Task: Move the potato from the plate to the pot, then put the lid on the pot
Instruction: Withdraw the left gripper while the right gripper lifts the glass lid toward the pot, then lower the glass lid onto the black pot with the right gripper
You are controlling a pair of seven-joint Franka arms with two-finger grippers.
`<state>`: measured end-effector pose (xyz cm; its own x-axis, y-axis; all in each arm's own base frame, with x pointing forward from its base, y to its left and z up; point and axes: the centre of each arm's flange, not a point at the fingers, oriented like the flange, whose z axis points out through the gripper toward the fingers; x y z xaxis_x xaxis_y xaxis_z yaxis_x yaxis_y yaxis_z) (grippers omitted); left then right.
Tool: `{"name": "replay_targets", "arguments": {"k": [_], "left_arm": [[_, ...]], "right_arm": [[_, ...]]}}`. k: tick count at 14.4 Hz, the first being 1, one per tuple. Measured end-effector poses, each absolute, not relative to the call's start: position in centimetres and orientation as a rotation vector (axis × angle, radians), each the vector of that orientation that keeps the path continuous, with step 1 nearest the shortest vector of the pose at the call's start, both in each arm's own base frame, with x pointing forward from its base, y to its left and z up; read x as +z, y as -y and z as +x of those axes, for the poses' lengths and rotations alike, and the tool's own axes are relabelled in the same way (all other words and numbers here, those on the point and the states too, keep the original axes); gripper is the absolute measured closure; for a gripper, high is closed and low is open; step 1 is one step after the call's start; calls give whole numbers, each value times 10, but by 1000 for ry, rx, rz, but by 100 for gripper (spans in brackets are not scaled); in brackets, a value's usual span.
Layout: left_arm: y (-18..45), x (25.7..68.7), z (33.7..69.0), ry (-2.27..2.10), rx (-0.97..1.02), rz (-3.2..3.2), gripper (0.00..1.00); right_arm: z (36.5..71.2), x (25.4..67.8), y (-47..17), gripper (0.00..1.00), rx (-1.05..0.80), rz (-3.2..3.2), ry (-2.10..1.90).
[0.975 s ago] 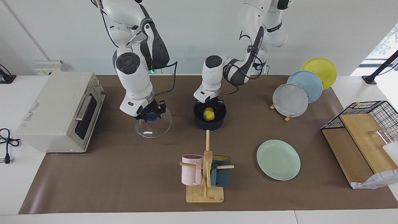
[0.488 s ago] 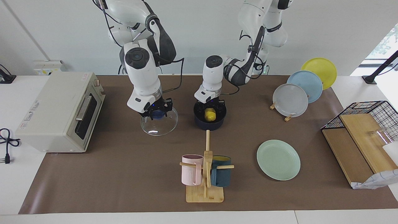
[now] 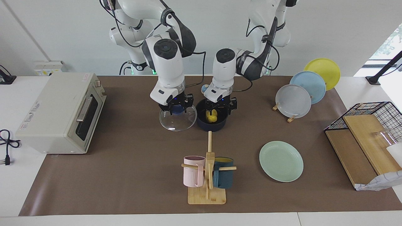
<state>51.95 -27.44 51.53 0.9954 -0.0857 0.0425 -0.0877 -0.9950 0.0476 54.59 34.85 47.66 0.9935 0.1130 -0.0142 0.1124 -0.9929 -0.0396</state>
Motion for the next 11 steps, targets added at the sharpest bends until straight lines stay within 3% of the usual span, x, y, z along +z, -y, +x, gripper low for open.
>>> {"name": "replay_targets", "arguments": {"k": [5, 8, 11], "left_arm": [[125, 591, 555, 150, 69, 3062, 0], [48, 602, 563, 163, 60, 3067, 0], [7, 601, 564, 167, 51, 3070, 0]], "right_arm": [[529, 472, -385, 39, -12, -3083, 128], [500, 453, -436, 39, -11, -3082, 94], [491, 432, -453, 39, 11, -3093, 99]]}}
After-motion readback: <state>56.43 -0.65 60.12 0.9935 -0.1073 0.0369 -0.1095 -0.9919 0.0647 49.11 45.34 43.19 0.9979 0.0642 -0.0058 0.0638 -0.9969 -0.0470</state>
